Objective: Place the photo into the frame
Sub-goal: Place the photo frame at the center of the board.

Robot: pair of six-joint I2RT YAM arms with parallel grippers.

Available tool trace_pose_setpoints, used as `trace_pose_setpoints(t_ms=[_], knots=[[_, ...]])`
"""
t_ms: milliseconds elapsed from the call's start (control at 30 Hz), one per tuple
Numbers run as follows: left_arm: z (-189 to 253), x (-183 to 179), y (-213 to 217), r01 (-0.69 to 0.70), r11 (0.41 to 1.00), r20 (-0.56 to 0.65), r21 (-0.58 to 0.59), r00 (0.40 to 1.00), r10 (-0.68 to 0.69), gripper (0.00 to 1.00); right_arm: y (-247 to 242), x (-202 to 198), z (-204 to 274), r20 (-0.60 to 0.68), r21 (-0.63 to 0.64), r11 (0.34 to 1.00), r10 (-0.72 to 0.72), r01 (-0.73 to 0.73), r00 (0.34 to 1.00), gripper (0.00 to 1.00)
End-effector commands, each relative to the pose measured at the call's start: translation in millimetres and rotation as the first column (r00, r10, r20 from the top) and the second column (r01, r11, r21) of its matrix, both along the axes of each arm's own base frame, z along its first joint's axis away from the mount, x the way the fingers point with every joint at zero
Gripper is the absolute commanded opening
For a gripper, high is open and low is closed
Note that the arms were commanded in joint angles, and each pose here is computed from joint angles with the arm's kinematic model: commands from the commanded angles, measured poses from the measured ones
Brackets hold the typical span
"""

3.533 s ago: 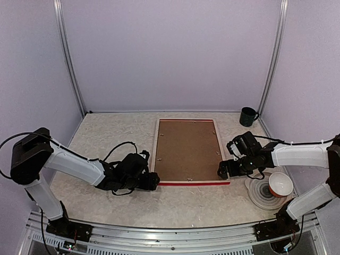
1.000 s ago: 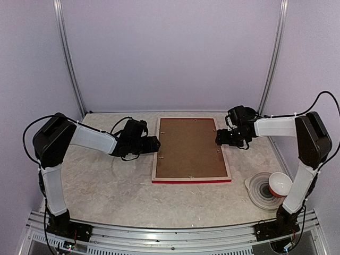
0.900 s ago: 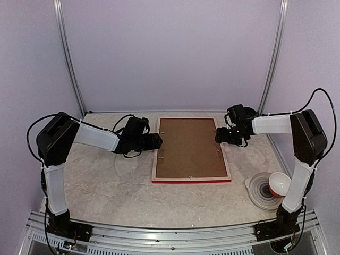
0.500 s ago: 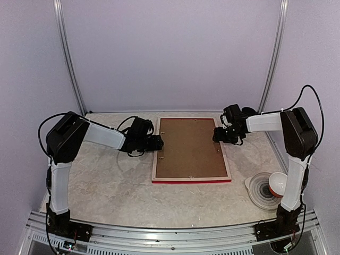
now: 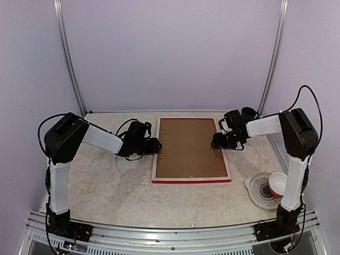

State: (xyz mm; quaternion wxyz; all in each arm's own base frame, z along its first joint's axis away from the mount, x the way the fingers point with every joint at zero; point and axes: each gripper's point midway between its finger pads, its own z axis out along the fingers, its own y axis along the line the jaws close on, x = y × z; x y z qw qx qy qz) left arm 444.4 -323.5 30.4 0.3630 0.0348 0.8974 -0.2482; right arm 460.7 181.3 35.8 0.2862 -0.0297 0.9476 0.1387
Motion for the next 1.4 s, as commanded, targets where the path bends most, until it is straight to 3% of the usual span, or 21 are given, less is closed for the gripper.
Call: trace_pose_setpoints(t_ms=[0,400,867,1100,1233,1367], knots=[[-15.4,-17.5,4.6,0.023,1.000,-0.061,0.003,0.998,-0.023,0.49,4.2,-5.3,3.6,0.015,0.052,0.999,0.013,-0.014,1.000,0.68],[-21.0,-48.3,-5.1,0.055,0.998,-0.088,-0.007,0.995,-0.055,0.48,25.8,-41.7,16.7,0.018,0.154,0.983,0.101,-0.102,0.995,0.69],[0.5,-126.6,-3.0,0.088,0.996,-0.106,-0.029,0.990,-0.091,0.48,64.4,-111.8,40.7,0.039,0.178,0.965,0.189,-0.193,0.981,0.72],[6.3,-162.7,7.6,0.081,0.996,-0.124,-0.033,0.989,-0.085,0.48,62.7,-158.7,30.7,-0.016,0.185,0.973,0.140,-0.135,0.990,0.74],[9.4,-164.2,21.1,0.037,0.999,-0.113,-0.012,0.993,-0.038,0.49,55.0,-172.4,30.0,-0.025,0.191,0.978,0.088,-0.082,0.996,0.78],[36.7,-140.9,28.4,-0.003,1.000,-0.056,-0.022,0.998,0.001,0.57,46.5,-160.9,41.4,0.024,0.129,0.990,0.057,-0.060,0.998,0.84]])
